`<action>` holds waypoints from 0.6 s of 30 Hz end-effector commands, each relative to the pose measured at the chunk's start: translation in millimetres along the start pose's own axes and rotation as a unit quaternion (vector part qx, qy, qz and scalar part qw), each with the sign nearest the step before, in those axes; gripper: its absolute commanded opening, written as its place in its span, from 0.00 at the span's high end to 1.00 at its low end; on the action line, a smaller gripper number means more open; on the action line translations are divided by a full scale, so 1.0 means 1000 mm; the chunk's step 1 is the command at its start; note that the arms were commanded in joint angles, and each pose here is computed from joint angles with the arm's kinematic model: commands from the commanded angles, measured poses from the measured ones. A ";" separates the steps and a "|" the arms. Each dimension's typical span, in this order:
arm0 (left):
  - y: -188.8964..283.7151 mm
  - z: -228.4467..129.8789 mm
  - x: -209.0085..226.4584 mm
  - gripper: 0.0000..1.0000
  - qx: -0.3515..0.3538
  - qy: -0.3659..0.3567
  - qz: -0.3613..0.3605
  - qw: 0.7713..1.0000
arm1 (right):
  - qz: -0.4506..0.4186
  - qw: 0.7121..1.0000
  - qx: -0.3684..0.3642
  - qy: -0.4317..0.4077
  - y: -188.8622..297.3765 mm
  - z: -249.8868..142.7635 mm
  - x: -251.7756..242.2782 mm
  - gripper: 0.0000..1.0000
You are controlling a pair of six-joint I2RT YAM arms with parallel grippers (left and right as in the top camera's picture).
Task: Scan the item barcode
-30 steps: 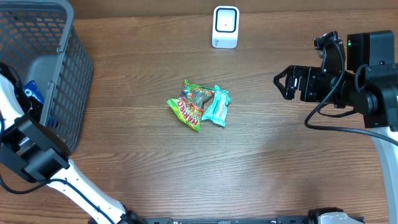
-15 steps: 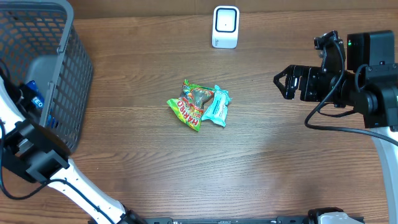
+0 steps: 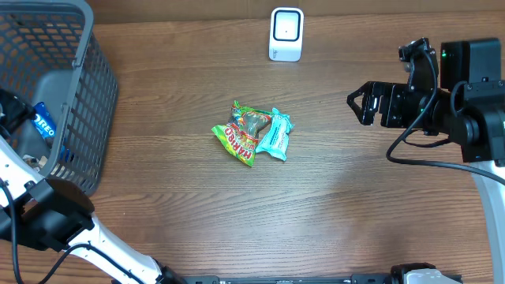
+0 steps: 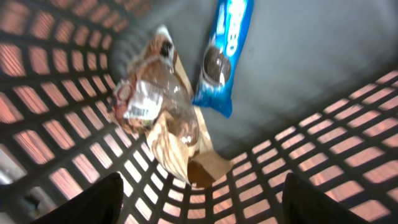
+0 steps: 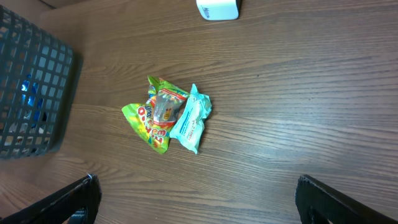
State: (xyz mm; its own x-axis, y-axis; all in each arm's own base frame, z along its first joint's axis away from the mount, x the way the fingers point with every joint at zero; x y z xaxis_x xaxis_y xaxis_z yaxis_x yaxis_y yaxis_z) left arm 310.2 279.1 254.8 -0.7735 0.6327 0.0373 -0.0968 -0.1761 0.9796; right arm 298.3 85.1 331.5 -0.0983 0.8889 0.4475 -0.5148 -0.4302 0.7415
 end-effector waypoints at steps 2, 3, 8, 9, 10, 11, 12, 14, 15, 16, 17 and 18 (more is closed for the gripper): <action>-0.034 -0.011 -0.001 0.25 0.054 -0.003 0.003 0.999 | 0.004 1.000 -0.012 0.011 0.006 0.004 0.005 0.00; -0.042 -0.014 -0.001 0.25 0.064 -0.003 0.005 0.998 | 0.004 1.000 -0.012 0.011 0.006 0.004 0.005 0.00; -0.080 -0.025 0.003 0.25 0.098 0.000 0.025 0.995 | 0.004 1.000 -0.011 0.011 0.006 0.004 0.005 0.00; -0.088 -0.027 0.003 0.25 0.103 0.000 0.028 0.994 | 0.004 1.000 -0.011 0.011 0.006 0.004 0.005 0.00; -0.095 -0.030 0.003 0.25 0.109 0.001 0.029 0.994 | 0.003 1.000 -0.011 0.011 0.006 0.003 0.005 0.00; -0.101 -0.033 0.003 0.25 0.114 0.002 0.030 0.993 | 0.003 1.000 -0.011 0.011 0.006 0.003 0.005 0.00; -0.108 -0.036 0.005 0.25 0.121 0.007 0.038 0.992 | 0.003 1.000 -0.010 0.010 0.006 0.003 0.005 0.00; -0.119 -0.043 0.008 0.25 0.131 0.010 0.051 0.990 | 0.003 1.000 -0.010 0.010 0.006 0.003 0.005 0.00; -0.124 -0.046 0.009 0.25 0.135 0.009 0.055 0.989 | 0.003 1.000 -0.010 0.010 0.006 0.003 0.005 0.00; -0.130 -0.049 0.011 0.26 0.138 0.011 0.062 0.988 | 0.003 1.000 -0.010 0.010 0.006 0.003 0.005 0.00; -0.134 -0.051 0.012 0.26 0.141 0.015 0.067 0.988 | 0.003 1.000 -0.009 0.010 0.006 0.003 0.005 0.00; -0.138 -0.054 0.012 0.27 0.144 0.015 0.068 0.987 | 0.003 1.000 -0.009 0.010 0.006 0.003 0.005 0.00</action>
State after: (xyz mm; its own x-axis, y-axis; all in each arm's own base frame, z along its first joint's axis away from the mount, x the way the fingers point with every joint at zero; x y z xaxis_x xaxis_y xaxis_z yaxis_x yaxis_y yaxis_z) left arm 289.7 269.0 122.6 -0.7735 0.6213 0.1249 0.1375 -0.0278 0.9901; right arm 297.8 85.0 331.2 -0.0971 0.8891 0.4473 -0.5130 -0.4298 0.7430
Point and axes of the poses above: each gripper's point midway between its finger pads, its own y axis back along the fingers, its own x axis along the line the jaws close on, z = x × y, the point moved 3 cm from there along y, back along the fingers, and after that the axes turned 4 degrees about -y, right-handed, at the moved point
